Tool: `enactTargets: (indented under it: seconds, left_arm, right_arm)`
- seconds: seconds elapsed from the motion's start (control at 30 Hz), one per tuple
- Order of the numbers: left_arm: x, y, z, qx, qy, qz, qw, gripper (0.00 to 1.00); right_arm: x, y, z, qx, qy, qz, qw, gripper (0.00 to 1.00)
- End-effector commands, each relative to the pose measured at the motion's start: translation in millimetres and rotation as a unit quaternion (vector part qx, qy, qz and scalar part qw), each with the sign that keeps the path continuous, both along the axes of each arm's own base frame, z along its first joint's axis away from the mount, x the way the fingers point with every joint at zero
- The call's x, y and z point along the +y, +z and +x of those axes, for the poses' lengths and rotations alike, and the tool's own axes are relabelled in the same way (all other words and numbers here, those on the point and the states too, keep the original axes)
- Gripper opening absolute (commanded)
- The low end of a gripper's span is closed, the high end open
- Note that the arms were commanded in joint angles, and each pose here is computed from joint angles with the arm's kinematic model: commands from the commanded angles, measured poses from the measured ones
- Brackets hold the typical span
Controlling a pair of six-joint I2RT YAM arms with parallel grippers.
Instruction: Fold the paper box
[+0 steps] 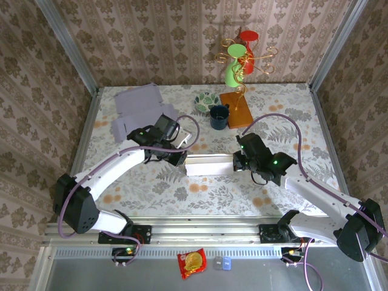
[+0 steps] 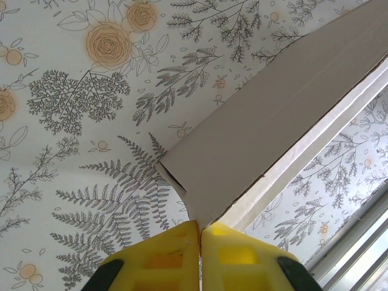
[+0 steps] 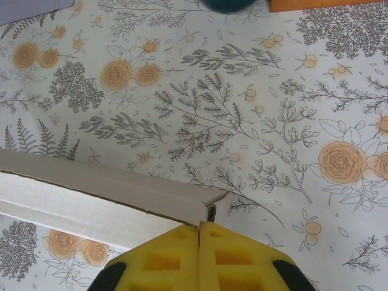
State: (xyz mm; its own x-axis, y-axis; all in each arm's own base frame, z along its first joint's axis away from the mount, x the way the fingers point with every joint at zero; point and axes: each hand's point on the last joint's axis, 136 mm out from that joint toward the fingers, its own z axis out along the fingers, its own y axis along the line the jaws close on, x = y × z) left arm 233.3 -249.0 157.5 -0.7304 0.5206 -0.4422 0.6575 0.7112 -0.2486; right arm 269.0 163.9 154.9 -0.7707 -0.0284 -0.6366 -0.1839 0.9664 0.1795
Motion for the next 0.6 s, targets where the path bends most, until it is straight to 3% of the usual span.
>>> enactTargets:
  seconds: [0.0,0.57]
  left_arm:
    - [-7.5,5.8,-3.9,0.011,0.012,-0.008,1.000,0.08]
    - [-12.3,4.8,-8.9,0.085,0.119,-0.011,0.989,0.03]
  right_arm:
    - [-0.6,-1.1,1.1,0.008,-0.015,-0.003,1.000,0.00]
    - [2.6,-3.2,0.4,0.008,-0.023,0.002,1.000,0.00]
